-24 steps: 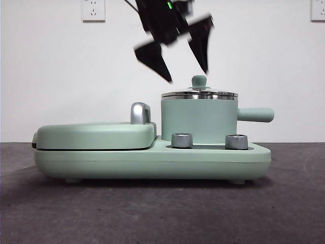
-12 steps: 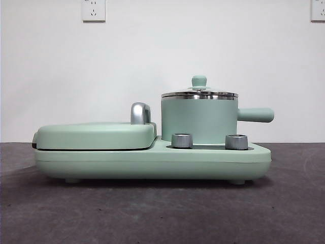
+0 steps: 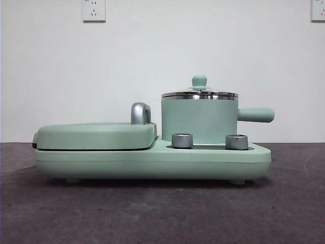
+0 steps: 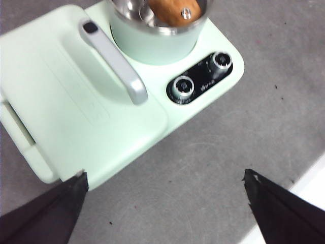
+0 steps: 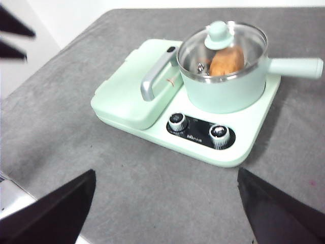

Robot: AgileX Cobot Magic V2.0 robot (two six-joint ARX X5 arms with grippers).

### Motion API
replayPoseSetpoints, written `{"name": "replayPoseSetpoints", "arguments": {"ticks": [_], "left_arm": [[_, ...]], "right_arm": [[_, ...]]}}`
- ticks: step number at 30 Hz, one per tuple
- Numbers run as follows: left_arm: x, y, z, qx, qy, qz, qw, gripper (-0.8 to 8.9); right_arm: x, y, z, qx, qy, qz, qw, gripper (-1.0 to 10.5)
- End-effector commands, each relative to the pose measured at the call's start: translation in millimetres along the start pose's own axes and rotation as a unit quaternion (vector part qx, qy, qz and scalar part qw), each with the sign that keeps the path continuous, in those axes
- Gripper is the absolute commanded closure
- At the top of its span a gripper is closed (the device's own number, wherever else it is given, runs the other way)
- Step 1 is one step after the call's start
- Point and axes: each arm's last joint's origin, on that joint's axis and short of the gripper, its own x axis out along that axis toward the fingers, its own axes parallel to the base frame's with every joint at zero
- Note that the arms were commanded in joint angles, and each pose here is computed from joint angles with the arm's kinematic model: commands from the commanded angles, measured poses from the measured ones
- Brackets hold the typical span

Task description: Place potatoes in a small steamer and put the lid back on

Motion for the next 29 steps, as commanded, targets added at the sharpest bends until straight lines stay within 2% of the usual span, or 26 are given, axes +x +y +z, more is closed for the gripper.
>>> {"name": "replayPoseSetpoints", "arguments": {"ticks": [1,4,8,12,16,17,18,19,20,21,29], "left_arm": [[-10,-1,-33,-0.017,-0.058,-0.005,0.998,3.18],[-14,-1,-67,-0.040,-0.107,-0.010,0.993,3.18],[-15,0,-102,-0.052,-0.145,-0.016,0.988,3.17],[-18,0,-119,-0.056,-0.163,-0.018,0.985,3.18],[-22,-1,-120,-0.056,-0.178,-0.020,0.982,3.35],[-22,-1,-120,-0.055,-0.180,-0.020,0.982,3.92],[-22,-1,-119,-0.055,-0.183,-0.021,0.981,5.22],[-22,-1,-119,-0.055,-0.183,-0.021,0.981,7.28],[-22,-1,-119,-0.055,-0.183,-0.021,0.981,8.21],[-21,-1,-118,-0.055,-0.183,-0.021,0.981,7.99],[-21,-1,-114,-0.059,-0.193,-0.023,0.979,8.09]], "right_arm": [[-1,2,5,-0.014,-0.017,0.008,1.000,5.0],[-1,3,8,-0.019,-0.030,0.011,0.999,5.0],[-1,3,10,-0.029,-0.045,0.015,0.998,5.0],[-1,4,11,-0.031,-0.049,0.016,0.998,5.0],[-1,4,11,-0.031,-0.049,0.015,0.998,5.0],[-1,4,11,-0.032,-0.049,0.015,0.998,5.0],[-1,4,11,-0.031,-0.048,0.016,0.998,5.5],[-1,4,11,-0.031,-0.047,0.016,0.998,7.1],[-1,4,10,-0.032,-0.044,0.019,0.998,9.3],[-1,4,10,-0.035,-0.042,0.021,0.998,9.2],[-2,4,10,-0.037,-0.044,0.018,0.998,9.3]]}}
